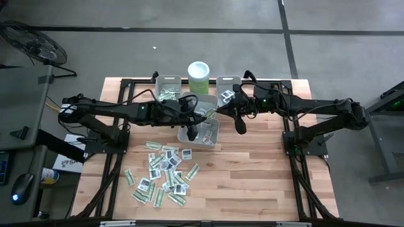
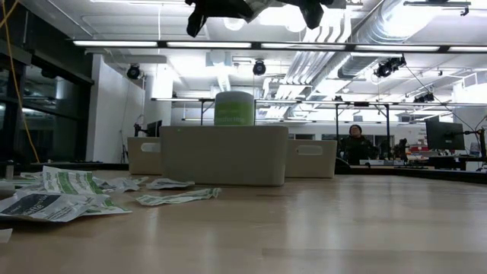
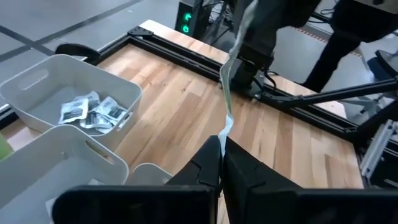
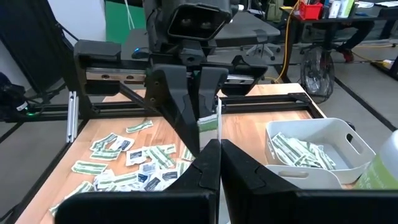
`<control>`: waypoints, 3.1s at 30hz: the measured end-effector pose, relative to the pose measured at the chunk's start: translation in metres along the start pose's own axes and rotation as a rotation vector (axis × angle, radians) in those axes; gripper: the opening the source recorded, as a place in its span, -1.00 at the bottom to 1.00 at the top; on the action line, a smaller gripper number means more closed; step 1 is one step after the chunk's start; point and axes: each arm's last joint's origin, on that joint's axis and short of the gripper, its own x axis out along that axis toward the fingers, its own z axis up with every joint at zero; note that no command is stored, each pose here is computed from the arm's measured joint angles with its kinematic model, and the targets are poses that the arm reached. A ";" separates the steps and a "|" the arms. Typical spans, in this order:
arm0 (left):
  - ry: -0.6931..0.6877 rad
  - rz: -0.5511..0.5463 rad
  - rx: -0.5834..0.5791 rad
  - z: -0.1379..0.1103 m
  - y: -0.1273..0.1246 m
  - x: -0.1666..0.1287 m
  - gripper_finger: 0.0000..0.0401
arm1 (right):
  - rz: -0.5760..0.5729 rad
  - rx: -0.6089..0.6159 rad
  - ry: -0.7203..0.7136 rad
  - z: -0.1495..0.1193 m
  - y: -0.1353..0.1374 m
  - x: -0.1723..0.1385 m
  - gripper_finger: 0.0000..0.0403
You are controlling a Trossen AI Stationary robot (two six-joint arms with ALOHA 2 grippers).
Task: Pick & Place First Aid Supplies
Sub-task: Put the bandage pack into the left bin
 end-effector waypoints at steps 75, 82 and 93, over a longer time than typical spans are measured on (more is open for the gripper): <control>1.009 0.242 0.149 -0.040 0.297 -0.013 -0.23 | -0.447 0.342 0.147 -0.018 -0.082 -0.043 -0.01; 0.961 0.300 -0.033 -0.025 0.271 -0.036 -0.31 | -0.418 0.384 0.218 -0.025 -0.077 -0.042 -0.01; 1.043 0.404 -0.370 -0.048 0.221 -0.062 -0.44 | -0.438 0.491 0.294 -0.031 -0.063 -0.046 -0.01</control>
